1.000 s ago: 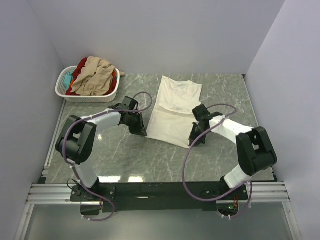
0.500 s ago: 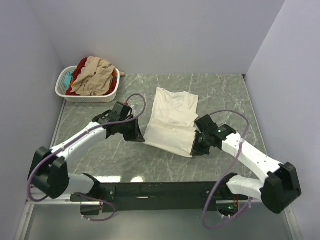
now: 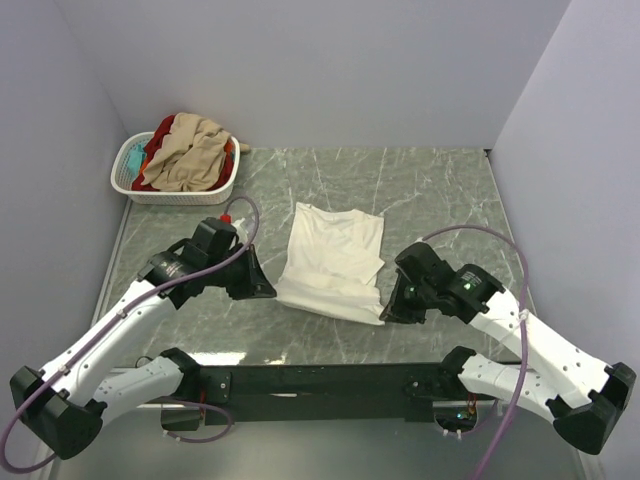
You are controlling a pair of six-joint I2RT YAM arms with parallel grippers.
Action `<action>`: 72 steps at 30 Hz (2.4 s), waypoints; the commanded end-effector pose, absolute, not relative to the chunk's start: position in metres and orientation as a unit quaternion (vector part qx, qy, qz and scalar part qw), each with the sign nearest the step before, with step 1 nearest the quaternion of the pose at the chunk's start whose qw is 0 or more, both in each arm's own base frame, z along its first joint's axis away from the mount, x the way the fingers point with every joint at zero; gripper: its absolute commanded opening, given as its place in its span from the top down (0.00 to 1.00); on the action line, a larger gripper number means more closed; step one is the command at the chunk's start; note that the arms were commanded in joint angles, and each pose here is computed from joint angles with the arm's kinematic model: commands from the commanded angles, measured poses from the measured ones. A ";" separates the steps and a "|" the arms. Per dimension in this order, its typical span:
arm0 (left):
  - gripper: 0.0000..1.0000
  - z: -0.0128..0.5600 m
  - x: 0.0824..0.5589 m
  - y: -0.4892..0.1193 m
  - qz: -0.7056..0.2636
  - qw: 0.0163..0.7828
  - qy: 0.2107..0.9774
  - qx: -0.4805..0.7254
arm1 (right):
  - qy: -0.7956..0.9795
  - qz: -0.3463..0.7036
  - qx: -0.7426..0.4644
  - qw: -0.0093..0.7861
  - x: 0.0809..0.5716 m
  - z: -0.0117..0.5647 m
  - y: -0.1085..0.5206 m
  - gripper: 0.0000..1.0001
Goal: Fold and stack the t-shirts
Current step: Fold the tshirt
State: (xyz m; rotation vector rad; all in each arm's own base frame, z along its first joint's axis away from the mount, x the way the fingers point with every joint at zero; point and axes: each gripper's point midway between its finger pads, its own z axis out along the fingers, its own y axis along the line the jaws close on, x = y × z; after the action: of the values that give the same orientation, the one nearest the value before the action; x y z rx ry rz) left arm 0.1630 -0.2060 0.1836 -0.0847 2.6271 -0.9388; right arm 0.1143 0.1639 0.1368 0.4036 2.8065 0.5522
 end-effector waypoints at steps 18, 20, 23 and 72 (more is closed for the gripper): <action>0.99 0.224 0.250 -0.226 -0.349 0.251 0.900 -0.066 | 0.922 0.173 0.220 0.268 0.213 0.190 0.152 1.00; 1.00 0.220 0.262 -0.223 -0.349 0.249 0.901 -0.071 | 0.922 0.169 0.223 0.269 0.223 0.191 0.150 1.00; 1.00 0.222 0.277 -0.223 -0.357 0.254 0.897 -0.066 | 0.921 0.159 0.227 0.274 0.241 0.193 0.144 1.00; 0.38 0.132 0.498 -0.220 -0.368 0.219 0.898 -0.102 | 0.949 0.115 0.213 0.200 0.459 0.114 0.133 0.63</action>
State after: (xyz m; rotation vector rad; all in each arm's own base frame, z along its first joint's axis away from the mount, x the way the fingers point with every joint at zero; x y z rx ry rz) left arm 0.4724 -0.2224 0.1059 -0.3180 2.5864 -1.0392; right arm 0.4383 0.1307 0.0894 0.6492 2.7288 0.2513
